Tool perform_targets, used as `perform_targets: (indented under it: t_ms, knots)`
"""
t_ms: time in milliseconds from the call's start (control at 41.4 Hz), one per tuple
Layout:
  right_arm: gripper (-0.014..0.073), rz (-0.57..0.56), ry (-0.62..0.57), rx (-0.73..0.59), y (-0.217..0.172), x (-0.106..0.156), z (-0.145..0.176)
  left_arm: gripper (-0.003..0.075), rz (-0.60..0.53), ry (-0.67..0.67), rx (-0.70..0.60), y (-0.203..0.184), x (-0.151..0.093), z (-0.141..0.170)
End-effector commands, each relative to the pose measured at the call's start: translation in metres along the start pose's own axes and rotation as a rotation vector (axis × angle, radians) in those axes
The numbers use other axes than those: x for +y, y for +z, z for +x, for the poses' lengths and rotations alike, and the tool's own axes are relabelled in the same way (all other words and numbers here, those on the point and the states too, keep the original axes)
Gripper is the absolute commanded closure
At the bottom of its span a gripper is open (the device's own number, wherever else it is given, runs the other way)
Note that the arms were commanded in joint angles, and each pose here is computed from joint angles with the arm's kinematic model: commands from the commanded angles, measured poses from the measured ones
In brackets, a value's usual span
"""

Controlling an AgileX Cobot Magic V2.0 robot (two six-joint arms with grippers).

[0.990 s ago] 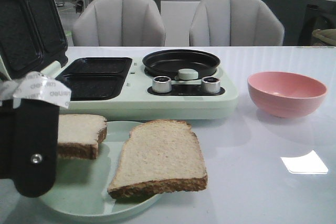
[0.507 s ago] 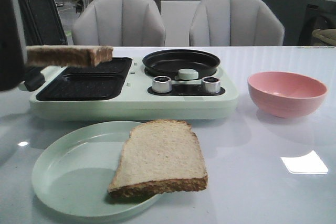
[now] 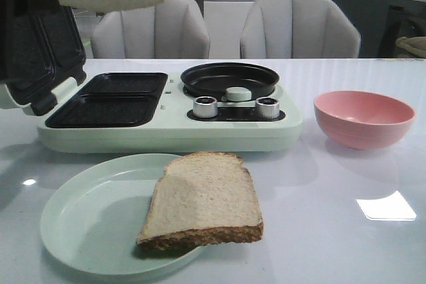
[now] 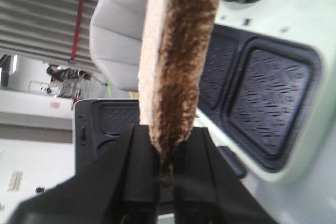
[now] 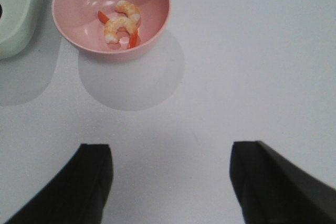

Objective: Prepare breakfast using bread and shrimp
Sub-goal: 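Lift the bread slice with the left gripper over the sandwich maker plate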

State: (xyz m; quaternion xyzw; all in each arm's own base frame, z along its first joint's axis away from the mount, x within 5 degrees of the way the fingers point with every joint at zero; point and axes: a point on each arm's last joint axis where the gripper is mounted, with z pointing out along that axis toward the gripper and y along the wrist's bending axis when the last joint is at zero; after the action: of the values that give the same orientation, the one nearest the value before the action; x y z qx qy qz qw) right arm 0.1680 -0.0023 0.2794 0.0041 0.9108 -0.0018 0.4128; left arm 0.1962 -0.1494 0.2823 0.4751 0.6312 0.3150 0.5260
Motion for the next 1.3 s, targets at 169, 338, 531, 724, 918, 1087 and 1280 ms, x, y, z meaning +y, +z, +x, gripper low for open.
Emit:
perform_targets:
  t_ms: [169,338,531,724,918,1087,1280]
  knots:
    - [0.0019,0.01,-0.012,-0.102,-0.006,-0.001,-0.015,0.062,-0.101,0.016,0.092,0.063,0.037,-0.01]
    - [0.0019,0.01,-0.012,-0.102,-0.006,-0.001,-0.015,0.062,-0.069,0.015,0.132,0.108,0.037,-0.011]
    - [0.0019,0.01,-0.012,-0.102,-0.006,-0.001,-0.015,0.0619,0.022,0.079,0.107,0.144,0.032,-0.005]
    - [0.0019,0.01,-0.012,-0.102,-0.006,-0.001,-0.015,0.062,0.065,0.08,0.103,0.167,0.035,0.008]
    - [0.0019,0.01,-0.012,-0.102,-0.006,-0.001,-0.015,0.062,0.071,0.094,0.115,0.187,0.038,0.016]
    - [0.0019,0.01,-0.012,-0.102,-0.006,-0.001,-0.015,0.062,0.081,0.109,0.113,0.202,0.033,0.015]
    - [0.0019,0.01,-0.012,-0.102,-0.006,-0.001,-0.015,0.0619,0.092,0.104,0.137,0.218,0.03,0.025]
